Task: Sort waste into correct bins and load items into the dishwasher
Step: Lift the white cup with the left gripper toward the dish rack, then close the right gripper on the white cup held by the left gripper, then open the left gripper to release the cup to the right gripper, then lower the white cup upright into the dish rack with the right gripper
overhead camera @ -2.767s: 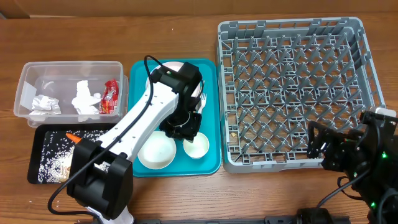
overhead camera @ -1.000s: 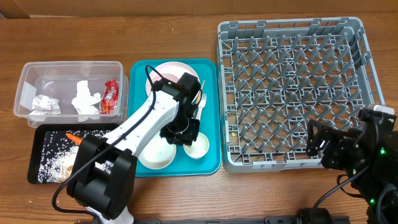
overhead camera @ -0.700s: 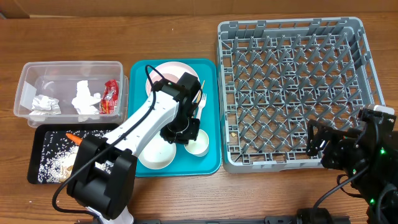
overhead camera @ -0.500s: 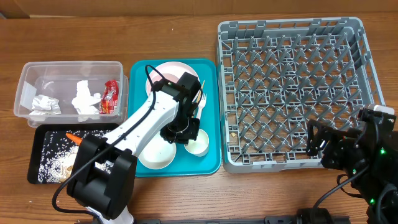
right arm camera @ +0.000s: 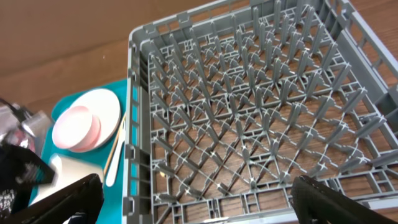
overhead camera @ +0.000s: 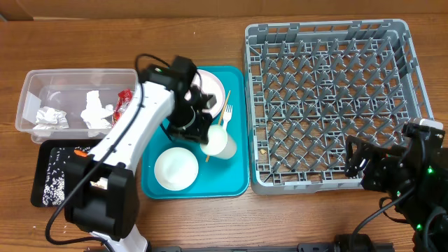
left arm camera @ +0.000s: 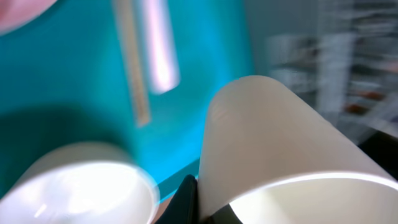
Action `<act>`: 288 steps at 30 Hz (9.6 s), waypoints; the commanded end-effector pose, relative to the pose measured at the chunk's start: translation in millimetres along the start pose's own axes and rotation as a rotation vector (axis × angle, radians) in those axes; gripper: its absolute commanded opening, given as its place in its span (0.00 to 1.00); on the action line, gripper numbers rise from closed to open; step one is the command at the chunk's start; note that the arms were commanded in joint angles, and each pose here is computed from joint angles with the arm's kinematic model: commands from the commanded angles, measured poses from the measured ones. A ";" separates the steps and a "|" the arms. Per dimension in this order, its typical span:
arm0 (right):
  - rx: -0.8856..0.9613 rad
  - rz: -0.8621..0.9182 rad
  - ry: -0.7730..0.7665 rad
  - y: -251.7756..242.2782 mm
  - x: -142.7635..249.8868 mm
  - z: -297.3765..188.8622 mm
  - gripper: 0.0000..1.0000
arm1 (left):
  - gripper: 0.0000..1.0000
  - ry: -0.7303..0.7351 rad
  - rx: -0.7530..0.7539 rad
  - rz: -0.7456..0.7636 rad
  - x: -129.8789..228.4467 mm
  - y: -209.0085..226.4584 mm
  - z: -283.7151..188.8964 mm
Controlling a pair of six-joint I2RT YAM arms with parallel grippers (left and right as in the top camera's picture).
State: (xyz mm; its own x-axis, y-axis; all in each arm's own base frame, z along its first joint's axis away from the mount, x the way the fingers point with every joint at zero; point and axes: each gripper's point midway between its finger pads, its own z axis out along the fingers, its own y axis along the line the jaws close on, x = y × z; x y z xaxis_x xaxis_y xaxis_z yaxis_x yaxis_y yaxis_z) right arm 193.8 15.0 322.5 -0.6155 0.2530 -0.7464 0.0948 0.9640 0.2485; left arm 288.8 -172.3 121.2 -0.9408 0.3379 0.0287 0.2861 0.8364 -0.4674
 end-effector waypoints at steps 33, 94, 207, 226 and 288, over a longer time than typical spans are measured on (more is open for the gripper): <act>-0.855 -0.432 0.276 116.8 47.6 -8.0 1.00 | 0.04 -0.389 1.056 0.774 9.5 -194.1 -88.1; -0.984 -0.397 0.301 130.7 42.1 -2.1 0.95 | 0.04 -0.340 1.079 0.827 14.4 -214.7 -78.1; -0.890 -0.448 0.281 120.9 38.7 13.3 0.59 | 0.06 -0.276 1.086 0.883 17.9 -240.1 -65.5; -0.838 -0.466 0.283 114.6 38.6 20.0 0.56 | 0.29 -0.316 1.062 0.797 -0.1 -217.9 -77.7; 0.442 0.128 0.782 -67.9 82.6 173.6 0.41 | 0.24 -0.168 0.512 0.523 -17.7 -144.0 -11.6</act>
State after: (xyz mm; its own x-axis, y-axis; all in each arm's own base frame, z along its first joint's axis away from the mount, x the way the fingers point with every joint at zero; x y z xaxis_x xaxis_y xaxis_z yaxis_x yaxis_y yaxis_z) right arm 267.5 -6.3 134.3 -0.9316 0.3623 -0.0290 0.3634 0.9305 -0.0471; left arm 264.6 -294.3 190.1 -0.7387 0.5383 -0.4057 0.6065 0.2683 -0.7484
